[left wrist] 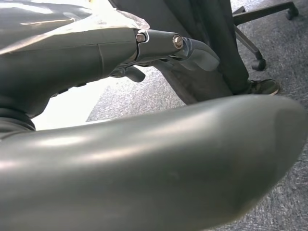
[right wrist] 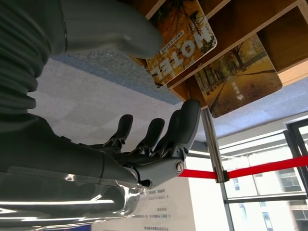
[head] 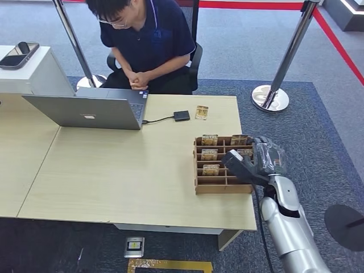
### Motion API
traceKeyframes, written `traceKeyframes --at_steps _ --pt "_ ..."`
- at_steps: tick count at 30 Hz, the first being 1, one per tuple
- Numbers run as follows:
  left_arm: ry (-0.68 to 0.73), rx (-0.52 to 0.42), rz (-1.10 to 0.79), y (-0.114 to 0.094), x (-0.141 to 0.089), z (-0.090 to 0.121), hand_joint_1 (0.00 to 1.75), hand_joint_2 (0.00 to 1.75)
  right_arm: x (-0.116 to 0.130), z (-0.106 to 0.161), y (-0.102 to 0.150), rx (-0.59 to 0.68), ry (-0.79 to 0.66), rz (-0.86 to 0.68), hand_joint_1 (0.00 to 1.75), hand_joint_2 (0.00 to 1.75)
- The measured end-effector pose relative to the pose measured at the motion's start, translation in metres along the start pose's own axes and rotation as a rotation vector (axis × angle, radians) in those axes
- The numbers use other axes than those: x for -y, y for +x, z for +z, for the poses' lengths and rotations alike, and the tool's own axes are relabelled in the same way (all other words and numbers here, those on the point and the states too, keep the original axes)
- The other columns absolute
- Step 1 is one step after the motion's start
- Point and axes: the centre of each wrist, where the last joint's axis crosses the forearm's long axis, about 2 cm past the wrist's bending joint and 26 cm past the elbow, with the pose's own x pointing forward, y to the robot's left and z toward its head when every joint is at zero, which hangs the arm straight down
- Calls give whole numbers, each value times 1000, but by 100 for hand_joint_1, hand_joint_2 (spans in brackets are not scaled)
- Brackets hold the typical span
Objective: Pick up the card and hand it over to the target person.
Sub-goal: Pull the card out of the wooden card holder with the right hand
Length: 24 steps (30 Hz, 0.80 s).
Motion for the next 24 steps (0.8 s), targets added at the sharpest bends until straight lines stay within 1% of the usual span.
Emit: traceKeyframes --at_steps 4,24 --pt "-1 7 -8 0 0 0 0 0 -3 0 3 -8 14 3 75 175" --pt "-3 30 -27 0 -1 -1 0 0 -18 12 3 -23 61 1 73 175"
